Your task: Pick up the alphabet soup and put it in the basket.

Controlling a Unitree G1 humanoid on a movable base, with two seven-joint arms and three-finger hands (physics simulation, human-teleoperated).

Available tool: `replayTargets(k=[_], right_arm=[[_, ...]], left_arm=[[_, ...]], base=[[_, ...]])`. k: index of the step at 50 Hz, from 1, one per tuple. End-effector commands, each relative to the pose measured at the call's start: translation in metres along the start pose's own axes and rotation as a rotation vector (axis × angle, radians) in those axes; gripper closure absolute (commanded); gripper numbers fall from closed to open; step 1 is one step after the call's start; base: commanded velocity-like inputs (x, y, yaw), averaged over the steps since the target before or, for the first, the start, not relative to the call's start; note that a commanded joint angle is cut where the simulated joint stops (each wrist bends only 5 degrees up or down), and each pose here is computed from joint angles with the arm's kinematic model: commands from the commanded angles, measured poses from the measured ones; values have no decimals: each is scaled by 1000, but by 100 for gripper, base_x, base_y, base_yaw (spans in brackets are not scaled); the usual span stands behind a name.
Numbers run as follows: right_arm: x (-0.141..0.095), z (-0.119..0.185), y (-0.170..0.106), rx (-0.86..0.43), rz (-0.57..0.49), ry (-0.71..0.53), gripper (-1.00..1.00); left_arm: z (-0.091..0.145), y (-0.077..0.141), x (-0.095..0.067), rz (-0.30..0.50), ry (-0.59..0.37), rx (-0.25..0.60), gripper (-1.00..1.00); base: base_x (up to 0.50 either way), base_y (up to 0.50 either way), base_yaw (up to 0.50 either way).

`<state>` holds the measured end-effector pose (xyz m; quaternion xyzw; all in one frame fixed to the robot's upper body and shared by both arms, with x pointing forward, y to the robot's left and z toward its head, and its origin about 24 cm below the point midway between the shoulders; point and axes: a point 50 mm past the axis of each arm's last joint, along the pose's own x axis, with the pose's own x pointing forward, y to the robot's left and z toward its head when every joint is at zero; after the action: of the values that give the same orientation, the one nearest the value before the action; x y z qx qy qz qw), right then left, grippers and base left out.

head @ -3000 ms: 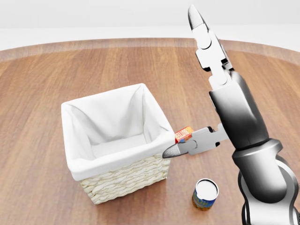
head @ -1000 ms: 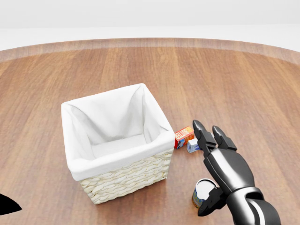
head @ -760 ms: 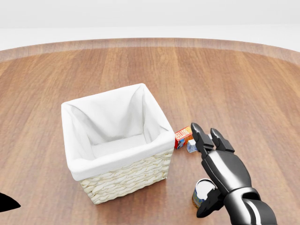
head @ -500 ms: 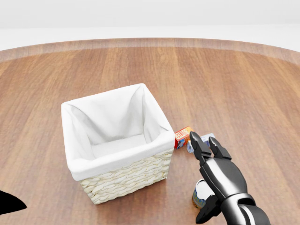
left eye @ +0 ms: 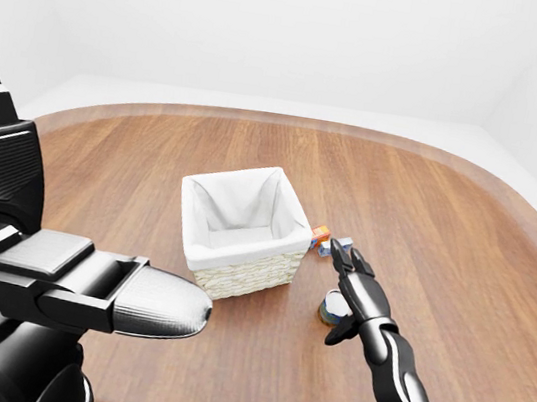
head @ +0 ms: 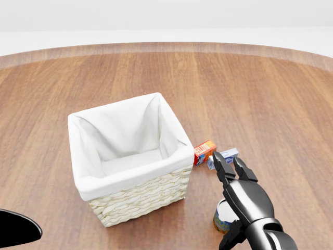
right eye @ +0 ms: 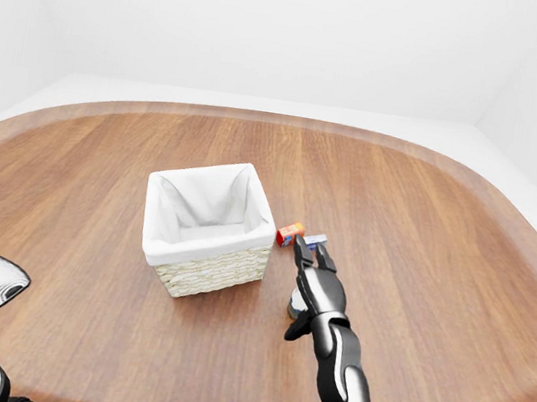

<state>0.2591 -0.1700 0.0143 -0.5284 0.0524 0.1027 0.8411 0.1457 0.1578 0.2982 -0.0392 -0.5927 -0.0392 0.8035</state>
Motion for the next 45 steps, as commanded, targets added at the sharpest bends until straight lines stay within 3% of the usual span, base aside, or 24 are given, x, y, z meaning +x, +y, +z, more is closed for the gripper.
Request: replayTargets(k=[1, 45], right_arm=[[2, -4, 5, -5, 1, 15, -100], [17, -21, 31, 26, 42, 96, -100]], left_arm=[[0, 0, 0, -3, 3, -1, -100], [-1, 2, 0, 18, 23, -42, -100]], base=[[0, 0, 0], [0, 0, 0]])
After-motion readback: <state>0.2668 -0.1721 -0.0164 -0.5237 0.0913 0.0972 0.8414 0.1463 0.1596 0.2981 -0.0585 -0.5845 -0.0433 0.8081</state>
